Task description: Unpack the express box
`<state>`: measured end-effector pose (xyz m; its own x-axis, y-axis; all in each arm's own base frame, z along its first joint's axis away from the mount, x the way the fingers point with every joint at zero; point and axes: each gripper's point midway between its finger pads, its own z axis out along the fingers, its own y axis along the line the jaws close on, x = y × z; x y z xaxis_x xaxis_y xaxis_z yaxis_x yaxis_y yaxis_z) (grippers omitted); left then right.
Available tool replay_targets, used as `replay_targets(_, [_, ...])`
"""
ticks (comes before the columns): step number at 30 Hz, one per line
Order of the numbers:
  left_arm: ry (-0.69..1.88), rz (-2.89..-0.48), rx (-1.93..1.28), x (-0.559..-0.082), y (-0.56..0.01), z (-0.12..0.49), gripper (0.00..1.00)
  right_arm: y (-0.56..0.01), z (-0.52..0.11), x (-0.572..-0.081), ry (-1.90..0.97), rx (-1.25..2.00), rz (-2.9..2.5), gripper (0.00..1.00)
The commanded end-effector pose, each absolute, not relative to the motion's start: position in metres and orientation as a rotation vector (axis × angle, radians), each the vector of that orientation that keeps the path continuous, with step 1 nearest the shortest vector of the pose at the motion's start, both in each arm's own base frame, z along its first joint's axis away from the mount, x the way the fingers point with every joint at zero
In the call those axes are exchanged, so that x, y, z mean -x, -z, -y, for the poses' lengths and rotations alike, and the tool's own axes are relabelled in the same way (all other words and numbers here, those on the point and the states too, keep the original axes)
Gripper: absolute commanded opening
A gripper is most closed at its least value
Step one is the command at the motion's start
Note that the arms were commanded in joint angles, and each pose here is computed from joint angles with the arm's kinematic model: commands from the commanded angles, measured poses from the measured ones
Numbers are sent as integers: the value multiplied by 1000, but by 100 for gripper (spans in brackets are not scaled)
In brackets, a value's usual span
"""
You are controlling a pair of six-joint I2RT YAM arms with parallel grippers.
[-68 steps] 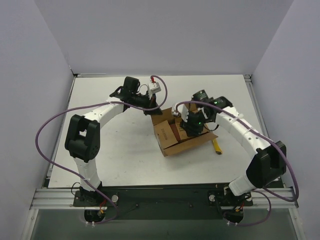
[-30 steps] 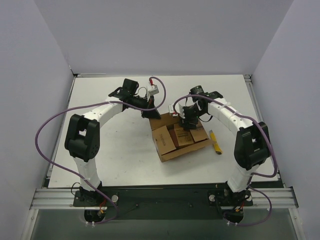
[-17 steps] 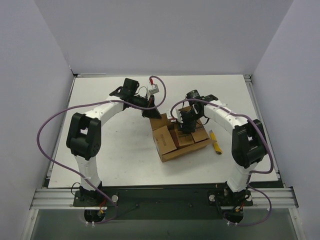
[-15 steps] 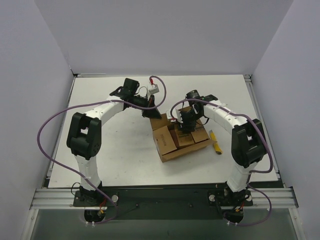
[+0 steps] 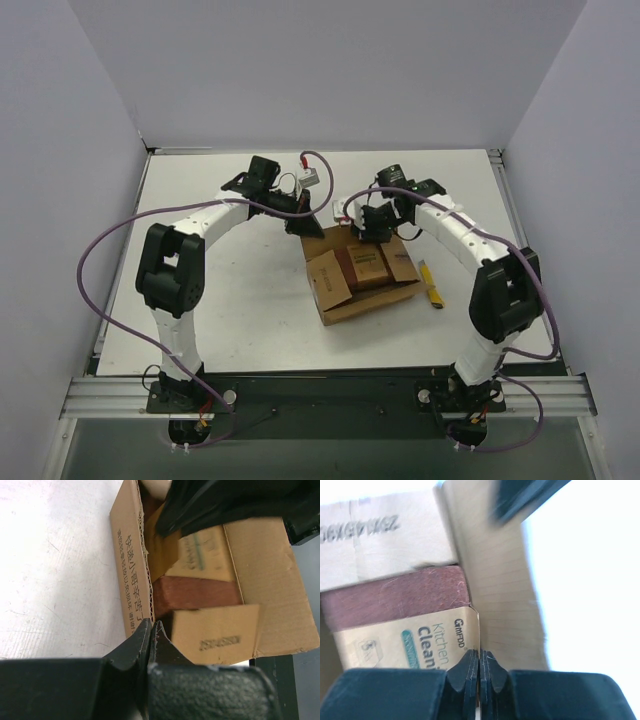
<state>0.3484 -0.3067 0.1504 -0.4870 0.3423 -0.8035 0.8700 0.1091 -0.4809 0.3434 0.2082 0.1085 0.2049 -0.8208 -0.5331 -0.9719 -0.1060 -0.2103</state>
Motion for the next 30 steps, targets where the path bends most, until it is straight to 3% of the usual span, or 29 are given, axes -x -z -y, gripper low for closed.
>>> replay_targets(1, [1356, -1912, -1190, -350, -146, 309, 0, -233, -238, -356, -423, 1625, -1547, 0])
replay_targets(6, [1321, -1912, -1174, -353, -154, 306, 0, -287, -221, -366, -381, 1300, -1662, 0])
replay_targets(11, [1210, -1963, -1106, -361, -157, 284, 0, -298, -118, -402, -108, 728, -1891, 0])
replay_targets(18, [1104, -2089, -746, -377, -167, 243, 0, -239, 34, -403, 88, -77, -2185, 0])
replay_targets(24, [1108, -2103, -493, -374, -172, 230, 0, -174, 69, -394, 23, -208, -2362, 0])
replay_targets(25, [1104, -2092, -477, -374, -175, 229, 0, -157, 67, -390, 10, -175, -2406, 9])
replay_targets(26, [1104, -2074, -469, -374, -180, 230, 6, -152, 64, -389, -8, -158, -2421, 33])
replay_targets(29, [1131, -2058, -458, -370, -192, 231, 42, -149, 64, -387, -10, -125, -2441, 74])
replay_targets(30, [1130, -2028, -478, -368, -202, 231, 48, -152, 64, -387, -4, -109, -2441, 78])
